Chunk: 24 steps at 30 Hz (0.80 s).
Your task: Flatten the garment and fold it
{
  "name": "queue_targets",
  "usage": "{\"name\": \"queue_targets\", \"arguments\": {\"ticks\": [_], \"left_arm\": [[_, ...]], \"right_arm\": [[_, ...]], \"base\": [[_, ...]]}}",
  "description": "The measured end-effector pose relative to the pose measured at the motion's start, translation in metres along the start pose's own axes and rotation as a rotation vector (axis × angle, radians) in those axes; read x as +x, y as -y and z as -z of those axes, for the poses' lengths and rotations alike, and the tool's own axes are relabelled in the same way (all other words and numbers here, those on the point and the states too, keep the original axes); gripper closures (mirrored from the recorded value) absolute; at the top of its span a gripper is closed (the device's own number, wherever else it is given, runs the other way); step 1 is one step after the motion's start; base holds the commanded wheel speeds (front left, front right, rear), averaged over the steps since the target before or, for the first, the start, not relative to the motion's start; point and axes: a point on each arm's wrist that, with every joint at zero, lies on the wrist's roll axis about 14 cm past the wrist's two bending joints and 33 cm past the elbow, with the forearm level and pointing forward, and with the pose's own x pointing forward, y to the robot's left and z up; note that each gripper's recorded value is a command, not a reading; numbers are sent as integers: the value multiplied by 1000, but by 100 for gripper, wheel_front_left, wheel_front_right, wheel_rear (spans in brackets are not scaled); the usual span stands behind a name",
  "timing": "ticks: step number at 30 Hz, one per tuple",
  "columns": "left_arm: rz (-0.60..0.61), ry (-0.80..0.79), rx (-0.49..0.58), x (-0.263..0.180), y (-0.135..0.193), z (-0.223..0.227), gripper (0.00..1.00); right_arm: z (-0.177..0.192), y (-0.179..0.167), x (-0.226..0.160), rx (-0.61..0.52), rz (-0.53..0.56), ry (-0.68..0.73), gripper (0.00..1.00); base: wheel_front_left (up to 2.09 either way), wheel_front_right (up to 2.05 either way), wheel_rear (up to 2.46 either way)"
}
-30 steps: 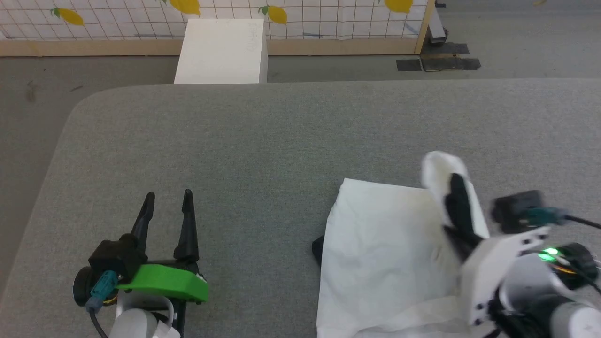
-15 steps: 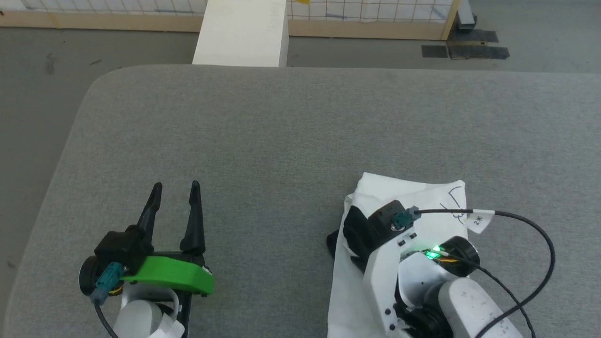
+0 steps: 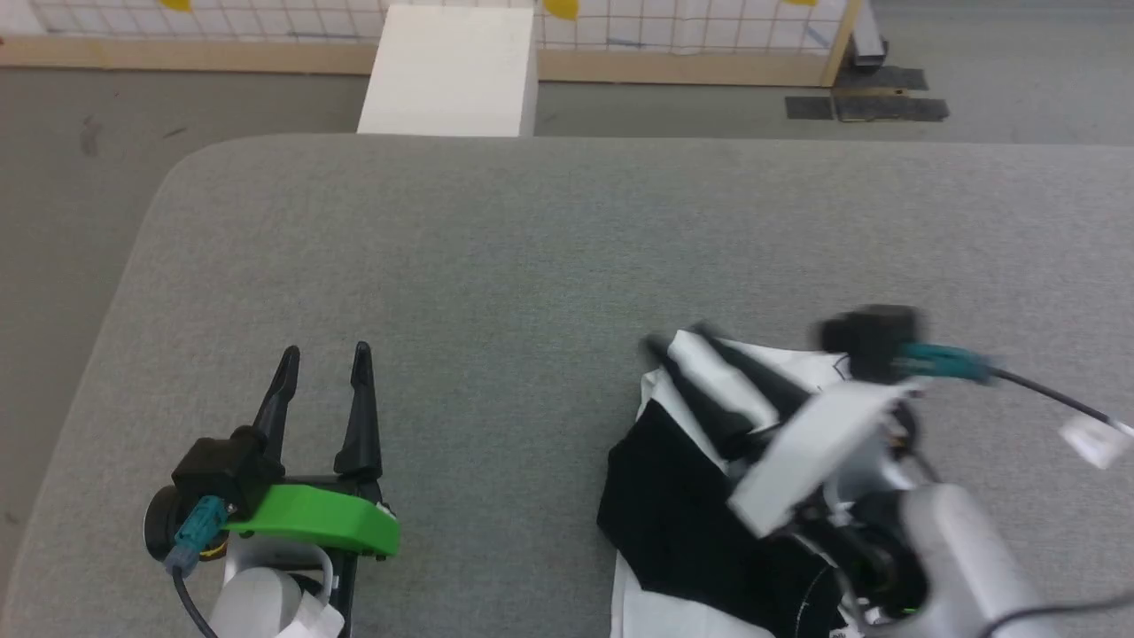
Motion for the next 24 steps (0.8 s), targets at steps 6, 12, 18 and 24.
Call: {"name": "queue_targets", "arguments": {"ticks": [6,12,18,24], "left_arm": [[36,17,-15,3,13,-5,0],[71,27,-24,4,26,-8,0],[91,22,-30,7,33,-6,0],[94,10,-39,7,34,-1,0]], "right_arm": [[-44,68,-55,50,235,274,0],[-25,133,-117,124,484,313,0],[26,148,-129,283,539,182,0],[72,145,-120,421,520,23,0]], "base": [[0,0,0],[0,0,0],[0,0,0],[0,0,0]]}}
